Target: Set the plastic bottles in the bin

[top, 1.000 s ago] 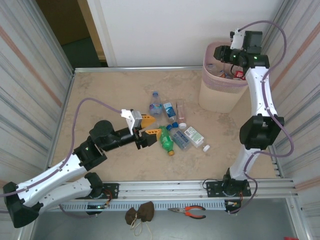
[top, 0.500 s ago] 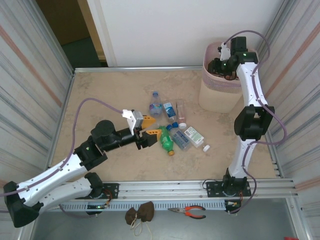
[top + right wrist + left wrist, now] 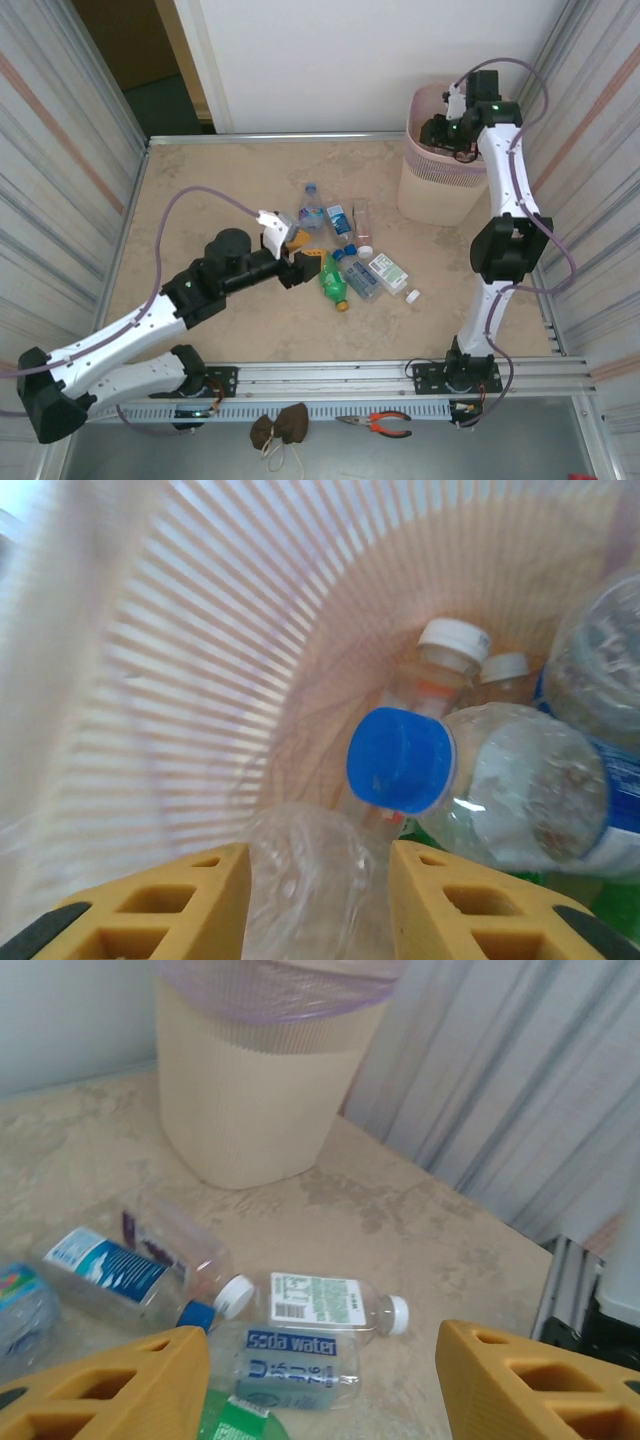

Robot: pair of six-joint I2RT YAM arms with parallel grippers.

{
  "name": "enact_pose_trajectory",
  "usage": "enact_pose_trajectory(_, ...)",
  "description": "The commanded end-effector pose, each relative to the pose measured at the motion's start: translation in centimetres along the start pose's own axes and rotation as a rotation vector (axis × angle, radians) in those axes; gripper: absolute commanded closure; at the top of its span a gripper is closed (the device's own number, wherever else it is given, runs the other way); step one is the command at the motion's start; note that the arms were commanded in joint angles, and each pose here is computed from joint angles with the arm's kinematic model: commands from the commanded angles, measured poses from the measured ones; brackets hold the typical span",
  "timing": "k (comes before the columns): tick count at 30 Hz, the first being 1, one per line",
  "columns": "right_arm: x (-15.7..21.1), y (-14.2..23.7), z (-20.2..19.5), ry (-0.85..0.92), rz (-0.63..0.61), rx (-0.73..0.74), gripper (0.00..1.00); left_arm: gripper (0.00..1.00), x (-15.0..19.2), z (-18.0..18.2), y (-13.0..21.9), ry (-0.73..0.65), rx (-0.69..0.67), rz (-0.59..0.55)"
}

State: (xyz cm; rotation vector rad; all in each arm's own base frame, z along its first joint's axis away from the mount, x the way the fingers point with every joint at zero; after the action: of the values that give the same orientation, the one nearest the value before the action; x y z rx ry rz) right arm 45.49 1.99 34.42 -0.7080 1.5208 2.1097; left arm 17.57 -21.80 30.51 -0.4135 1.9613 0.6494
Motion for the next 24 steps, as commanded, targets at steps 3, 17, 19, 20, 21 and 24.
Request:
enact_pose_trajectory(3, -0.5, 6.9, 1.8, 0.015, -0.143, 0.021, 0.59, 0.41, 0.5, 3.7, -1.1, 0.219, -0.197, 0.094)
enact_pose_trajectory(17, 4.1, 13.4, 2.9, 0.035, -0.256, 0.068, 0.59, 0.41, 3.2, 7.8, -5.0, 0.523, -0.476, 0.313)
enact_pose_trajectory(19, 4.8, 14.0, 3.0, 0.036, -0.266, 0.070, 0.59, 0.41, 3.8, 7.8, -5.6, 0.551, -0.504, 0.353)
enact_pose_trajectory(20, 5.1, 14.2, 3.1, 0.037, -0.268, 0.070, 0.59, 0.41, 4.1, 7.7, -5.9, 0.559, -0.517, 0.369)
enact_pose_trajectory(21, 5.4, 14.4, 3.1, 0.037, -0.270, 0.074, 0.59, 0.41, 4.4, 7.5, -6.2, 0.569, -0.526, 0.387)
enact_pose_trajectory(24, 6.5, 15.2, 3.0, 0.035, -0.278, 0.078, 0.59, 0.40, 5.4, 6.6, -7.3, 0.590, -0.549, 0.424)
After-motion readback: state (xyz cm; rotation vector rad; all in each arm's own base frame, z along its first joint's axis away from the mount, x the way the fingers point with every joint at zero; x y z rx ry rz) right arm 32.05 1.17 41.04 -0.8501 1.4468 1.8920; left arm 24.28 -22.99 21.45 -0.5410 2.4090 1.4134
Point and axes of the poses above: each hand's point on the last joint's axis, 136 mm out from that joint toward the fingers, its own y axis back along the fingers, its own z axis along the line the jaws close on, x = y × z, the point moved 8 cm from there along y, back along the fingers, and after that the axes turned 5 degrees about y, right-handed, at the moved point
